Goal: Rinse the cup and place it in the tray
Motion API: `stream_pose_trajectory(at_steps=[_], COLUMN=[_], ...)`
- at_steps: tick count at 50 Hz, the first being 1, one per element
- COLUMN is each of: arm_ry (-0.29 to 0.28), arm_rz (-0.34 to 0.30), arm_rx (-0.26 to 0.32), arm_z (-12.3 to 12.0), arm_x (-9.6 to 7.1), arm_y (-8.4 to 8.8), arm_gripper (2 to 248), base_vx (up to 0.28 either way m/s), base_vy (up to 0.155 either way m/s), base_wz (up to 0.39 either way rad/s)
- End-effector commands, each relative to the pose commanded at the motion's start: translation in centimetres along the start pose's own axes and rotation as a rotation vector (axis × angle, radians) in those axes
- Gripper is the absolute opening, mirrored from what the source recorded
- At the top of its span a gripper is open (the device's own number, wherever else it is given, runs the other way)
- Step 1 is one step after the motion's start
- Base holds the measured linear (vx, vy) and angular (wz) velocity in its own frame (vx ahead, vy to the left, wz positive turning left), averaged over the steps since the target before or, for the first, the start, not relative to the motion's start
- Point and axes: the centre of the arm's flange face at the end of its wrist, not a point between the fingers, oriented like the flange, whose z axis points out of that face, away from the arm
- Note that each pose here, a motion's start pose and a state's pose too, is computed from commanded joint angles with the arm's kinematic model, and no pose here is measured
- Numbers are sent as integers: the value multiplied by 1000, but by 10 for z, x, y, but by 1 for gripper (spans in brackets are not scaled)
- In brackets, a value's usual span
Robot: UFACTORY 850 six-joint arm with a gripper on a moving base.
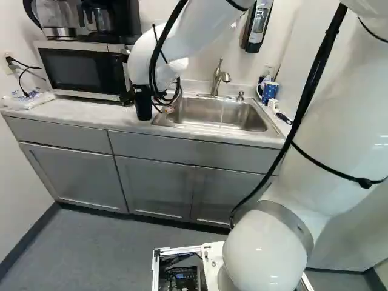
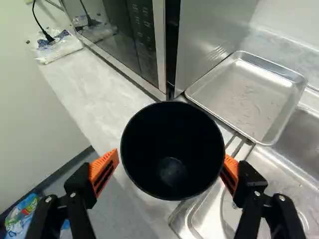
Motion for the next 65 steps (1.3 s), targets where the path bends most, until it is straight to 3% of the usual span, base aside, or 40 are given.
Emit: stream_pose_trajectory(at_steps=[29, 65], arm_ry=[79, 188], arm_rz=[10, 7], arm_rx=[-16, -15], arm_z=[1, 13], arm_x=[-27, -49], arm_y=[9, 8], arm_gripper=[247, 247], base_vx=[0, 0], base_vy=[0, 0], base_wz=[0, 0])
